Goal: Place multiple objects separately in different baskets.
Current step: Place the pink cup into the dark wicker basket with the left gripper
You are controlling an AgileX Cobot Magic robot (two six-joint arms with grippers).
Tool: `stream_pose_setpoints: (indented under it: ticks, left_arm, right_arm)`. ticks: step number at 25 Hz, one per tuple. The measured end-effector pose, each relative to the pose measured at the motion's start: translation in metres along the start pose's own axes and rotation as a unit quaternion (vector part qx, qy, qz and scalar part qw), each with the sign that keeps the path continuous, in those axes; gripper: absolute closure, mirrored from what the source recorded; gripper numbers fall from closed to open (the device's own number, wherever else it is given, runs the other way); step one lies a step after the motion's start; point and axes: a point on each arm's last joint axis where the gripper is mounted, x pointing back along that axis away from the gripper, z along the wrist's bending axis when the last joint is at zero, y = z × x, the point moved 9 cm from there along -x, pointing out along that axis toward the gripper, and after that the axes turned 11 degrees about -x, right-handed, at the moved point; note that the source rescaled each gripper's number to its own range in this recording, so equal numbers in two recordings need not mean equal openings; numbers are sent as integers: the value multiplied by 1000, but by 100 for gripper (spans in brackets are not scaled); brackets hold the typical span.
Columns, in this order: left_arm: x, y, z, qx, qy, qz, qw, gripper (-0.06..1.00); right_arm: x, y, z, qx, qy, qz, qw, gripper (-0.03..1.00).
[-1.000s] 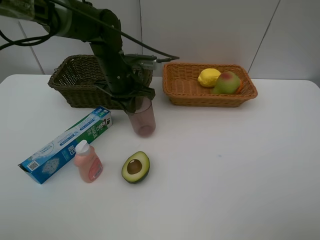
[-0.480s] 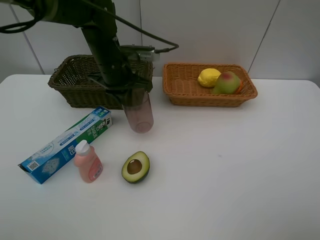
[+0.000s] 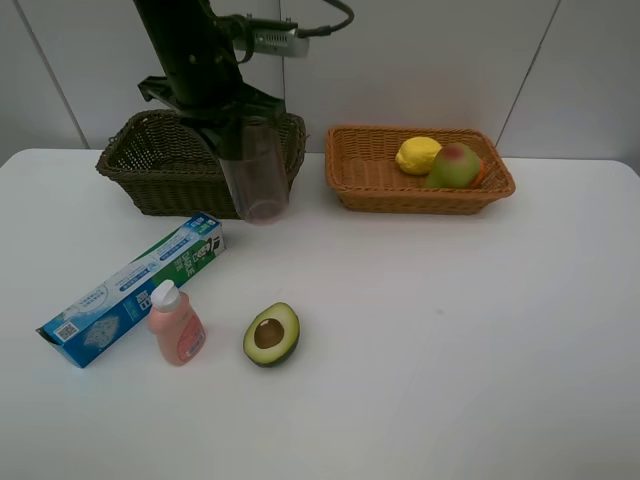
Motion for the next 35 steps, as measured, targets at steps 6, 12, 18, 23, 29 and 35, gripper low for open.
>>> stream_pose_setpoints:
  ticks: [6,12,18,23,29,35]
  left_arm:
    - [43,20,18,-11,47,-60,997,94]
    - [63,19,66,5,107,-73,992,94]
    - [72,8,120,4,155,-67,986,94]
    - [66,9,151,-5,173,-74,982,94]
    - [42,6,185,15,182,-67,981,94]
    - [6,12,201,6,182,-62,981,94]
  right_arm:
    - [0,0,0,0,0,0,1000,-3]
    - [0,0,0,0,0,0,1000,-3]
    - [0,0,0,0,0,0,1000,-3]
    - [0,0,0,0,0,0,1000,-3]
    - [0,0,0,0,0,0,1000,-3]
    - [0,0,0,0,0,0,1000,-3]
